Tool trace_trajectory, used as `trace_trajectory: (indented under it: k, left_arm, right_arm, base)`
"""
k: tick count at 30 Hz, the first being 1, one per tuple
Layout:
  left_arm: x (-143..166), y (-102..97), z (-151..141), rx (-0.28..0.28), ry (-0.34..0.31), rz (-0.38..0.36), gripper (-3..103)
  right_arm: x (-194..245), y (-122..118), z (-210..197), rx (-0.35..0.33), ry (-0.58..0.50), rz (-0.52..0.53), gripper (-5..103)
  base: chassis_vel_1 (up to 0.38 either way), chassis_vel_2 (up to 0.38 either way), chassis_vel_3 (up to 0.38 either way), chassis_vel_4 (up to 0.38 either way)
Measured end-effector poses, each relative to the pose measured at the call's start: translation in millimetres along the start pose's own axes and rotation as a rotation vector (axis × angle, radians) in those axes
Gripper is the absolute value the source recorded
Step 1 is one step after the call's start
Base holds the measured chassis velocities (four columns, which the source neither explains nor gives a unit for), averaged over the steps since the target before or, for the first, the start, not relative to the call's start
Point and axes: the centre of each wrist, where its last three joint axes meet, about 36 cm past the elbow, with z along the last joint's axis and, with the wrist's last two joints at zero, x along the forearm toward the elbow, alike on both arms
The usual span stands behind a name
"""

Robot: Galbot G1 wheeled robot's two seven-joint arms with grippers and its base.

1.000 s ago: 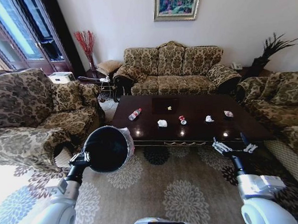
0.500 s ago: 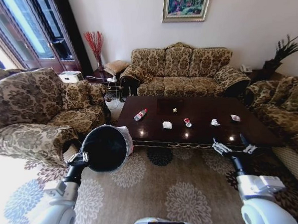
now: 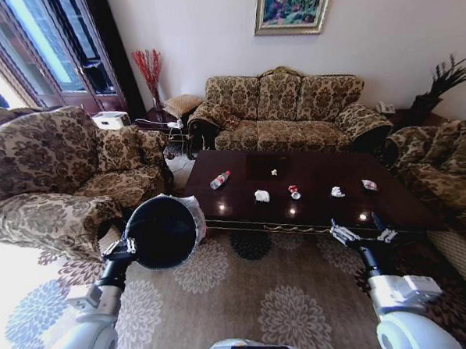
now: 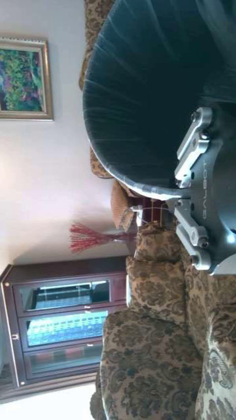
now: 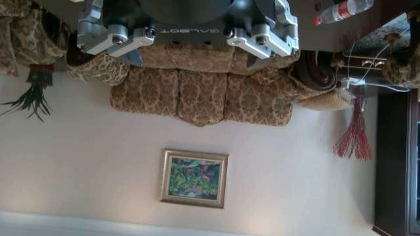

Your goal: Move to the front of the table and place the trash on the table into the trash bin.

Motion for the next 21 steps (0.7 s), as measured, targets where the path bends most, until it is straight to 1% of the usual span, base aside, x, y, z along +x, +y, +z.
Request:
trace_trajectory:
  k: [14,18,21]
  left_arm:
    - [-0.9,-0.5,2.9,-0.003,0.017,-0.002,2]
    - [-2.1,0.4,6.8,-0.026,0.018,-0.008,2]
    - [-2.0,0.2,8.0,-0.027,0.019,-0.009,2]
  right_arm:
    - [-0.3,-2.1,8.3,0.013,0.006,-0.011,100]
    - [-1.0,-0.8,11.4,0.021,0.011,-0.019,100]
    - [-1.5,-1.0,11.9,0.024,0.011,-0.02,100]
  base:
    - [-0.125,0.125,0.125,-0.122]
    - [-0.074,0.119,0.135,-0.072]
    - [-0.035,0.138,0.139,-0.043]
